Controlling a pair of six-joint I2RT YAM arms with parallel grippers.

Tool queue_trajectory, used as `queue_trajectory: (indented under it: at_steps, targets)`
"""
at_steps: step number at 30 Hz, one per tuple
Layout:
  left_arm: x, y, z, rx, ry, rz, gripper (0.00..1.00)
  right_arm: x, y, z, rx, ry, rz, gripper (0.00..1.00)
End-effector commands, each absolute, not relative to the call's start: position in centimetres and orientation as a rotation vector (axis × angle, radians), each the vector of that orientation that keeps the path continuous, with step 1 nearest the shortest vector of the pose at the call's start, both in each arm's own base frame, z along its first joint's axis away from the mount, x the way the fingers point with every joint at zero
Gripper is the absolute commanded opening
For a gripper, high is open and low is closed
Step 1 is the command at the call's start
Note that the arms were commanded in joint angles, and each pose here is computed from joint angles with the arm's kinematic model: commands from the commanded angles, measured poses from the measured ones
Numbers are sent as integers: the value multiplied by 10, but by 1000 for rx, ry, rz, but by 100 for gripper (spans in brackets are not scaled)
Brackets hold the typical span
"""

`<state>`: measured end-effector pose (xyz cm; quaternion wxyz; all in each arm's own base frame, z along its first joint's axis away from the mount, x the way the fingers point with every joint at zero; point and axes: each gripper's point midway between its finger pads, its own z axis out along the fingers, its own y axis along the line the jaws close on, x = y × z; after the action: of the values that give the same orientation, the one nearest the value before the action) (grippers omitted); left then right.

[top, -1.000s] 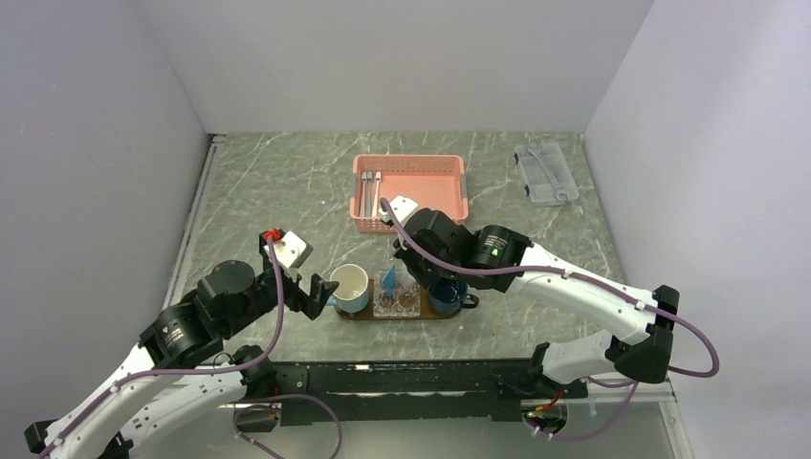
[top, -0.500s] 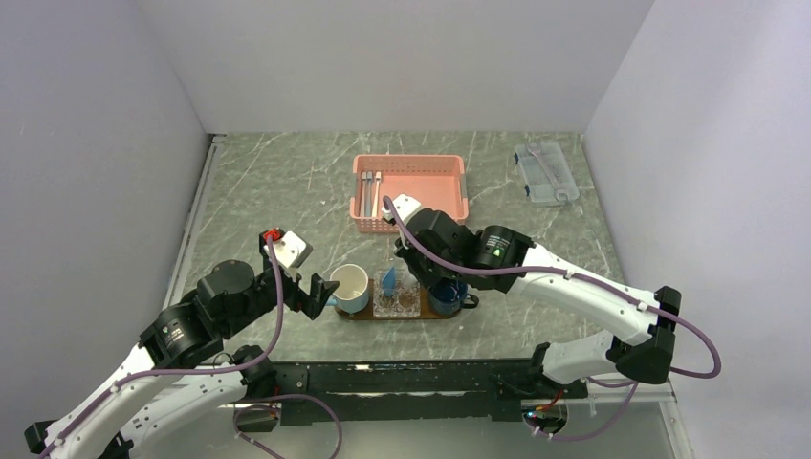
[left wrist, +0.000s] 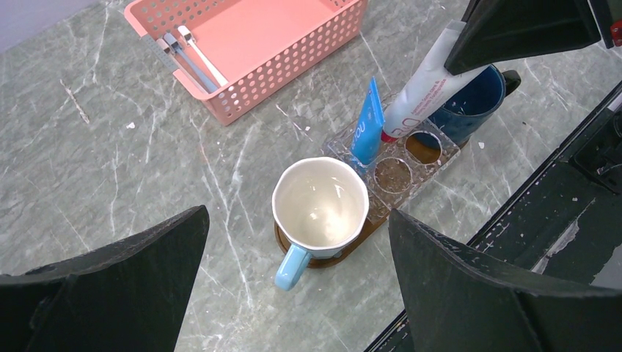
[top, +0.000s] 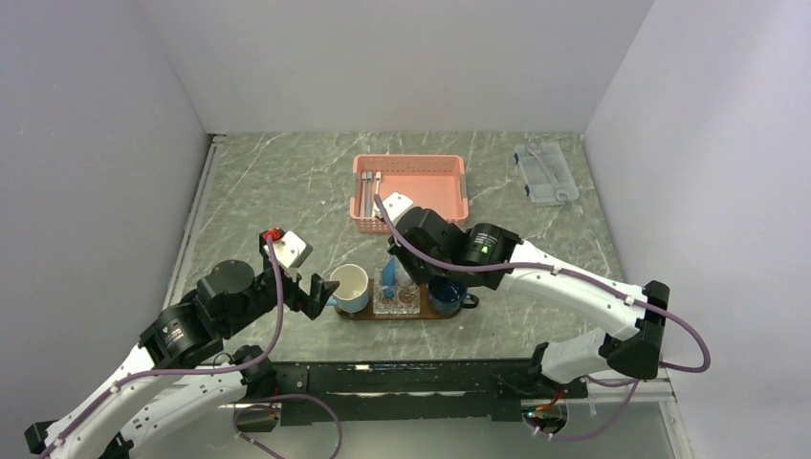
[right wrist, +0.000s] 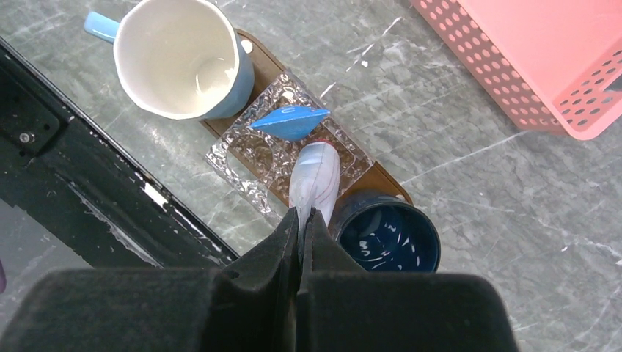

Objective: Prepare toiletry sets of a toothbrush and toothpaste on the tray

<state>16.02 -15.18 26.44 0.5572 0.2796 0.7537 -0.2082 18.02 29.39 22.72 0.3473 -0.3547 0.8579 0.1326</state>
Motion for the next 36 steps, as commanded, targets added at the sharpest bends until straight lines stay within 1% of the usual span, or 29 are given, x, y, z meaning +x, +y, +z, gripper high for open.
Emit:
queue_trajectory:
  at_steps: [1,14,36]
  targets:
    - [162,-156,269,660,1755,-507,98,181,310,246,-906,2174,419,0]
    - [163,-157,268,663,1760,-504,99,194,306,239,-867,2188,336,0]
    - [165,-157,266,665,1767,-501,99,199,302,263,-808,2141,360,0]
